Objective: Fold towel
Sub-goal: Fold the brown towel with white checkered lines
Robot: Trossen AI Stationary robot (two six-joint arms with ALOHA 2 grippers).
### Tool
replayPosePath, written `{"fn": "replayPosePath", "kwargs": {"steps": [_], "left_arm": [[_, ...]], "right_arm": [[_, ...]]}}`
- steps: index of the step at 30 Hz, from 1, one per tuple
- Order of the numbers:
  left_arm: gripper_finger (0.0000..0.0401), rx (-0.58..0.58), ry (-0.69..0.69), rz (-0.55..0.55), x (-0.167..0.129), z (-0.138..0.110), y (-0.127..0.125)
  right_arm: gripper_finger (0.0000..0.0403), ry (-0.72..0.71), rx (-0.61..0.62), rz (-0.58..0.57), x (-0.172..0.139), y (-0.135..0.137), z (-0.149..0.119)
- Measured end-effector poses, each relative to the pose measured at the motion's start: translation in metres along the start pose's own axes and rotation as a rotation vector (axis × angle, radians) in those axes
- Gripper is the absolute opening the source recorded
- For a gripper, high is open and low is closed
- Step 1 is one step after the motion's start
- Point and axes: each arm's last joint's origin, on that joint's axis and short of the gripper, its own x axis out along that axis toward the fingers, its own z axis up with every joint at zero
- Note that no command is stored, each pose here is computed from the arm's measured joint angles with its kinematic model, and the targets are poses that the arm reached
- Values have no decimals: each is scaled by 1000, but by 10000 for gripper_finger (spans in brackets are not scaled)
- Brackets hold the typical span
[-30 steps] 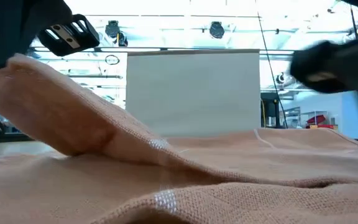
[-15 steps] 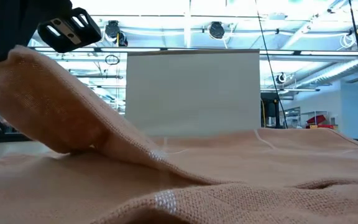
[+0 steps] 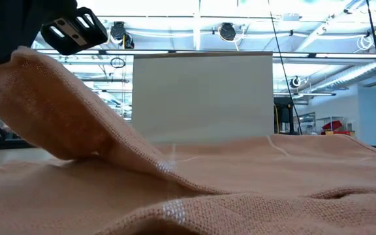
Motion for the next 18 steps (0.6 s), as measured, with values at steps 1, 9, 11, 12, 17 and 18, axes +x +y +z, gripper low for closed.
{"fn": "replayPosePath", "kwargs": {"steps": [1,9,11,12,17,18], "left_arm": [[0,0,-2,-2,0,0,0],[0,1,-9,-4,0,1,0],[0,1,-9,-4,0,1,0],[0,1,-9,-4,0,1,0],[0,1,-9,-3,0,1,0],[0,1,-9,-3,0,1,0]], "right_arm": [[139,4,-2,-3,1,0,-1],[122,6,21,-35,11,-7,-9],[102,6,22,-35,11,-7,-9],[89,5,19,-35,11,-7,-9],[24,6,10,-35,8,-9,-10],[15,4,9,-32,6,-9,-10]]}}
